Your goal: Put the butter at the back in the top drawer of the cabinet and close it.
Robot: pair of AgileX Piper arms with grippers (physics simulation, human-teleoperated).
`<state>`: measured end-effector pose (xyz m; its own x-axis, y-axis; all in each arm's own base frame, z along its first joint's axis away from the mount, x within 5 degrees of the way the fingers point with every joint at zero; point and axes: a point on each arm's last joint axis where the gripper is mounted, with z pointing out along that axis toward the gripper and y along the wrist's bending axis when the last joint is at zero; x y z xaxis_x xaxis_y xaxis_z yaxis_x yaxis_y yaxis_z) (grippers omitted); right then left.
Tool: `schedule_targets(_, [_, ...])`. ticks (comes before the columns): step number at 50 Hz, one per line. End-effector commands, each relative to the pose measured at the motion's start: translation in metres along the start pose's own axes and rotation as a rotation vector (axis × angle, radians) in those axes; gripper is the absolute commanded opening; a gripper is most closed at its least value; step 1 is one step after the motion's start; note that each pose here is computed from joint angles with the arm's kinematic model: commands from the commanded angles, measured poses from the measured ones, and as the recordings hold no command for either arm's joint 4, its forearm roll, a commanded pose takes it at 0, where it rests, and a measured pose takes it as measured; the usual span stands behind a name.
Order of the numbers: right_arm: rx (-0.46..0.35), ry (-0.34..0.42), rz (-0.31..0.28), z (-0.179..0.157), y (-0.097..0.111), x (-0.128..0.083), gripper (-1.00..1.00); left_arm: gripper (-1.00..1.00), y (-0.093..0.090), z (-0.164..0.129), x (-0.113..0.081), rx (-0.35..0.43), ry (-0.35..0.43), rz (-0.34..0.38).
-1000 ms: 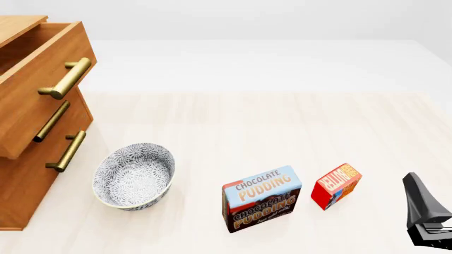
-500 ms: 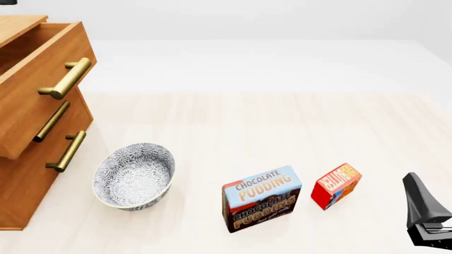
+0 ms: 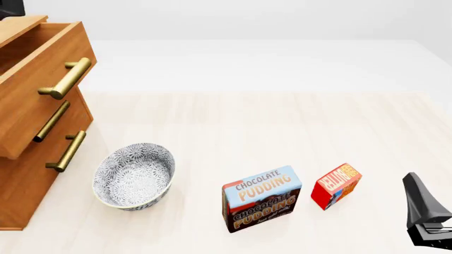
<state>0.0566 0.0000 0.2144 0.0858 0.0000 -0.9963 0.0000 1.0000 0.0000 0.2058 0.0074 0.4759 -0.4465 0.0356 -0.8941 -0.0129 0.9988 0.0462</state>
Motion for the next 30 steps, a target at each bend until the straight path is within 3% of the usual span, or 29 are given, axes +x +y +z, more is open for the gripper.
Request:
schedule_targets(1, [0.000,0.000,0.000,0.000,0.000,0.000,1.00,1.00,0.002,0.005,0.004,-0.007,0.009,-0.001])
schedule_targets(30, [0.000,0.000,0.000,0.000,0.000,0.000,1.00,1.00,0.007,0.018,0.016,-0.030,0.029,0.008])
